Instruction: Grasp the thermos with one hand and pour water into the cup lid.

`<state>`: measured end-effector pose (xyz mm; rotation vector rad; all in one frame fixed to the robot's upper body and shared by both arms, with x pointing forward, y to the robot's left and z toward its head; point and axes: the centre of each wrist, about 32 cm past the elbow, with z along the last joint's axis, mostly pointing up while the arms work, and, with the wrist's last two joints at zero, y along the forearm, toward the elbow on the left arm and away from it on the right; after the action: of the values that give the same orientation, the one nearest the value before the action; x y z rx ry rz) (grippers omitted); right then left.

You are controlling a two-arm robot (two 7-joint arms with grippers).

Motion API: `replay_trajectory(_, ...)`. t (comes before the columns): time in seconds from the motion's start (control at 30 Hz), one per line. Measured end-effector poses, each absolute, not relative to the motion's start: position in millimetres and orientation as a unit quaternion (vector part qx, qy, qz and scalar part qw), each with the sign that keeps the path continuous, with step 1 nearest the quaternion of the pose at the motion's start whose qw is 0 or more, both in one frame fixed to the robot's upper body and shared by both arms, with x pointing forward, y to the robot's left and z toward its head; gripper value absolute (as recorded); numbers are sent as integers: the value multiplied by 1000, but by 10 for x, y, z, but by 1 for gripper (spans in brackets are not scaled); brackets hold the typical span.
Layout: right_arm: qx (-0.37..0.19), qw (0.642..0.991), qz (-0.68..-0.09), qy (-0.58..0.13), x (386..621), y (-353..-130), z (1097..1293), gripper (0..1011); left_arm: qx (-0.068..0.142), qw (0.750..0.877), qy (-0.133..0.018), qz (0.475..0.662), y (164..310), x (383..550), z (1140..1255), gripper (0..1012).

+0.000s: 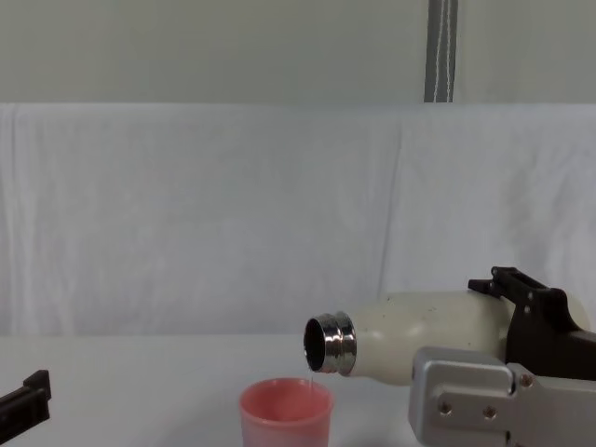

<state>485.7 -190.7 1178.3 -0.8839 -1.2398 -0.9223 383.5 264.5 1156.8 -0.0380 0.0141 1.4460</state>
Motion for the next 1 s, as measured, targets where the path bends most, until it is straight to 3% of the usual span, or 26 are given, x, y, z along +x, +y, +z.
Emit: replay_trajectory(1.0,-387,627,-400,-545,4855,-1911,11792,957,-17,750,6,662,2645,3835,11568,1001)
